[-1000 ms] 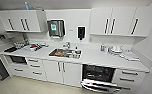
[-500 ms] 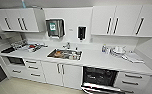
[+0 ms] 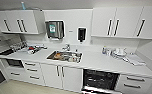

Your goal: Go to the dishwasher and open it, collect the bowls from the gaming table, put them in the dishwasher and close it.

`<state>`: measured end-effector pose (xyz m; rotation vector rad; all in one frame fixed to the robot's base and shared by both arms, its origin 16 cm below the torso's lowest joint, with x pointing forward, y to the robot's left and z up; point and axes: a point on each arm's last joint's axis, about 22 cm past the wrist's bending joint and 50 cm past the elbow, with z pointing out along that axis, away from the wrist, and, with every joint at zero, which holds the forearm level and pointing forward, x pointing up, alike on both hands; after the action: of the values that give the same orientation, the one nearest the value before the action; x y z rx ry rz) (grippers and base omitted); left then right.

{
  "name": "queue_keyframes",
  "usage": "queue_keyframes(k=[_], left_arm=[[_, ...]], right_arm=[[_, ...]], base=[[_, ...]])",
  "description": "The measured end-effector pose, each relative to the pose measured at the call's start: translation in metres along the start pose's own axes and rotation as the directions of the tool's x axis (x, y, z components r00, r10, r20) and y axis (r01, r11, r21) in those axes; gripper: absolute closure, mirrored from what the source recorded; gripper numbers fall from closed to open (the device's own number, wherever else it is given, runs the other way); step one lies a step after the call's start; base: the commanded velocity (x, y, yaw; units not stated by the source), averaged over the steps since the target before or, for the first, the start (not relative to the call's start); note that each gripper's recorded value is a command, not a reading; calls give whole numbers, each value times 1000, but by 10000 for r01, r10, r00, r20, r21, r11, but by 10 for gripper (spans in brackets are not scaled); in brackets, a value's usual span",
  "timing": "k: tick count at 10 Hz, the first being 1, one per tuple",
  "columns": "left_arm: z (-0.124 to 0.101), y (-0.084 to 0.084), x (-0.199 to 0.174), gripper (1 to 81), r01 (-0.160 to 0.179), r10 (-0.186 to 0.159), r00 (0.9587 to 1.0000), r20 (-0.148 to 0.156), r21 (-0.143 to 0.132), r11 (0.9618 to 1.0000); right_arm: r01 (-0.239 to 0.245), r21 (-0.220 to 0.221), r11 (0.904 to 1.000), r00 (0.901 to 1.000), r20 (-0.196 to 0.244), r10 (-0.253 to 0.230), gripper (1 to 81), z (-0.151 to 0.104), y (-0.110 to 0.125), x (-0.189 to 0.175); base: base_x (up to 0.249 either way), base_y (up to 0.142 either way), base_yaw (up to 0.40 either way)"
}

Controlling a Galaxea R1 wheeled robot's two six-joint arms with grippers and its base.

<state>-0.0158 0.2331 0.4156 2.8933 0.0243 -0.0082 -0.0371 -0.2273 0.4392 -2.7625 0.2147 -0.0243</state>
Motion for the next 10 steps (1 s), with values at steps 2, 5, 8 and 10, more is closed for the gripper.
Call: queue_keyframes(k=[2,5,8,10], left_arm=[[0,1,20,811,-50,50,9996,-269,-29,10000],[0,1,18,811,-41,40,9997,-246,-31,10000],[0,1,16,811,-38,37,9997,-232,-26,10000],[0,1,17,811,-36,36,9997,-232,-32,10000]], right_arm=[[78,24,10000,9994,-325,-77,811,1,-3,24],[60,20,10000,9997,-232,-59,811,1,-2,18],[60,15,10000,9997,-239,-59,811,1,-2,18],[54,14,10000,9997,-239,-54,811,1,-2,18]], base=[[109,0,0],[109,0,0],[109,0,0],[109,0,0]])
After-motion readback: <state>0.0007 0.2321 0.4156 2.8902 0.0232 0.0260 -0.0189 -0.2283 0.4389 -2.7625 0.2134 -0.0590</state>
